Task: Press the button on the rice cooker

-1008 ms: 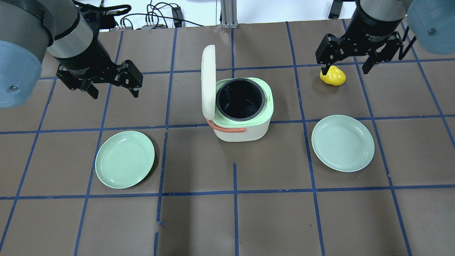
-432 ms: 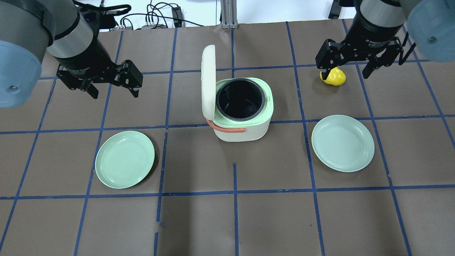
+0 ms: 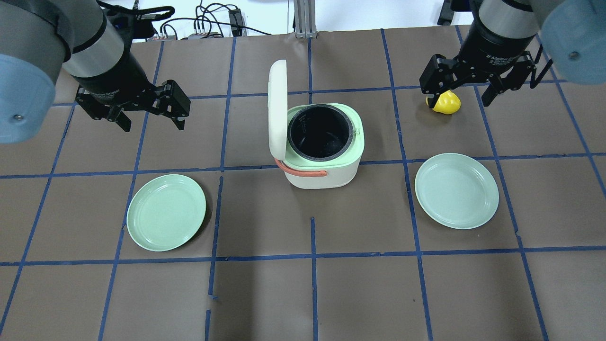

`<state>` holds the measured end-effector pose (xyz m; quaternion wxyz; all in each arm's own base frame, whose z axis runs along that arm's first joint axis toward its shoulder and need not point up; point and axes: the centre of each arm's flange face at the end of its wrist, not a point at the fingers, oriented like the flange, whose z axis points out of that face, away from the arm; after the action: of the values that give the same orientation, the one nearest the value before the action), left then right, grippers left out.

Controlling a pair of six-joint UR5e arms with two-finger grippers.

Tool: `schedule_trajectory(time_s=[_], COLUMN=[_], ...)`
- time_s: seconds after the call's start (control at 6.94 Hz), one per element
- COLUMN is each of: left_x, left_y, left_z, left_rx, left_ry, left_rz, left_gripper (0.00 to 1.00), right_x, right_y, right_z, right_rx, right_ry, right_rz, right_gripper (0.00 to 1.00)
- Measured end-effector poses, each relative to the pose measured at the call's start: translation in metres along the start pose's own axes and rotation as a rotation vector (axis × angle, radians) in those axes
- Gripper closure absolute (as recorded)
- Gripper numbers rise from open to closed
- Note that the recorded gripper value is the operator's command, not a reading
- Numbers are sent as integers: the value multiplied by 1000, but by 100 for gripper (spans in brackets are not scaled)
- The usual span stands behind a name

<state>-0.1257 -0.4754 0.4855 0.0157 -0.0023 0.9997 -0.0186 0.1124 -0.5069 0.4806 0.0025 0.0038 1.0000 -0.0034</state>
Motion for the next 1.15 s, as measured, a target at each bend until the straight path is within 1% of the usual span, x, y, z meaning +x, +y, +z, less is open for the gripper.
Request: schedule_trajectory(time_s=[0.58, 1.15], left_x=[0, 0], left_y=[0, 0], left_z=[0, 0], left_rx=[0, -1], left_ry=[0, 0], left_rz=[0, 0], left_gripper=[0, 0], right_x=[2, 3], right_y=[-2, -2], right_z=[-22, -33], right_rx=[25, 49], right_ry=[5, 9], right_rz=[-9, -9], right_gripper=[0, 0])
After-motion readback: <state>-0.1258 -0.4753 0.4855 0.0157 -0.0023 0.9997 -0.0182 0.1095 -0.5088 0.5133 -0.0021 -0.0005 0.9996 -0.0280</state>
